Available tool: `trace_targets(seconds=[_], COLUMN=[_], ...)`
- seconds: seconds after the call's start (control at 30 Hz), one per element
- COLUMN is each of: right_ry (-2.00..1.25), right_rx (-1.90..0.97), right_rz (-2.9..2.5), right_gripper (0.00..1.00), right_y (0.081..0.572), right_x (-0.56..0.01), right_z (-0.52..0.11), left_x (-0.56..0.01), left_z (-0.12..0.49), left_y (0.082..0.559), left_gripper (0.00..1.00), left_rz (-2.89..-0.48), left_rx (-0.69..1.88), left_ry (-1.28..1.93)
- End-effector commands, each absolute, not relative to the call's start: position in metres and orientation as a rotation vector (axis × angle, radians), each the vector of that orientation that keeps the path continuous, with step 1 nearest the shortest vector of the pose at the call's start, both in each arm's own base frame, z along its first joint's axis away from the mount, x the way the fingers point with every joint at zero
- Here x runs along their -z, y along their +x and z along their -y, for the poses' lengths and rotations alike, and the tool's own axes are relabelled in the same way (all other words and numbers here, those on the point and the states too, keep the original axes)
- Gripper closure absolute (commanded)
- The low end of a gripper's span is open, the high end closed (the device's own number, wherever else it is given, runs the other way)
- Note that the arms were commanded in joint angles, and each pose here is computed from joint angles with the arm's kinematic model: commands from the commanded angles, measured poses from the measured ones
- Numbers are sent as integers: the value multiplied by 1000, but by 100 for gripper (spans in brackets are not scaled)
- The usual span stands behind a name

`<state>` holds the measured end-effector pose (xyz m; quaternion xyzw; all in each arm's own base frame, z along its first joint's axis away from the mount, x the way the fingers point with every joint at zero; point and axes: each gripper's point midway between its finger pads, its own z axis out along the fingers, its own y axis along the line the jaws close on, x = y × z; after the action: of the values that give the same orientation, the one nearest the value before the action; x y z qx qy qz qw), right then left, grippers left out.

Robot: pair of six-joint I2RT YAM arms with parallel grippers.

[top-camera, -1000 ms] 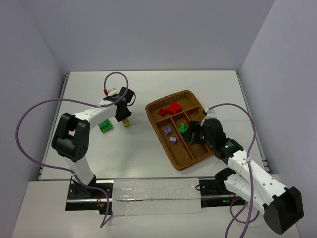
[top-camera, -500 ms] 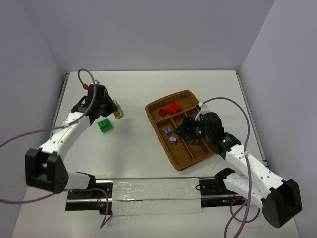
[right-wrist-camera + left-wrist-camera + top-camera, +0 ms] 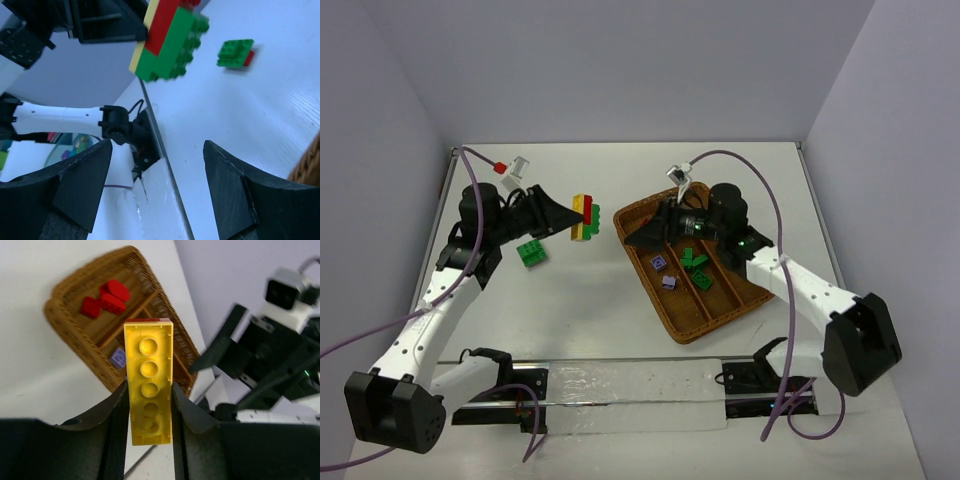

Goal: Sort the legos into containers by color

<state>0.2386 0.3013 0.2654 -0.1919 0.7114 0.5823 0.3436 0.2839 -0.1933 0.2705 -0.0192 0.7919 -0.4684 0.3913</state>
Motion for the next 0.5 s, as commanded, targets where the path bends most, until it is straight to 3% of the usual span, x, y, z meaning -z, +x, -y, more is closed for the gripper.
trace_targets(seconds=[0.0, 0.47], right_ry=[-650, -663], right_rx=[-1657, -1842], right_rz=[-1655, -1569], right_gripper=[19, 20], right_y=[238, 254], right_x=[-312, -336], right_z=[-319, -349], left_x=[-317, -332], left_z=[209, 215], left_y=[257, 244], left_gripper=[100, 100], left_rz=[-1848, -1792], left_rx=[1380, 1457], left_ry=[162, 233])
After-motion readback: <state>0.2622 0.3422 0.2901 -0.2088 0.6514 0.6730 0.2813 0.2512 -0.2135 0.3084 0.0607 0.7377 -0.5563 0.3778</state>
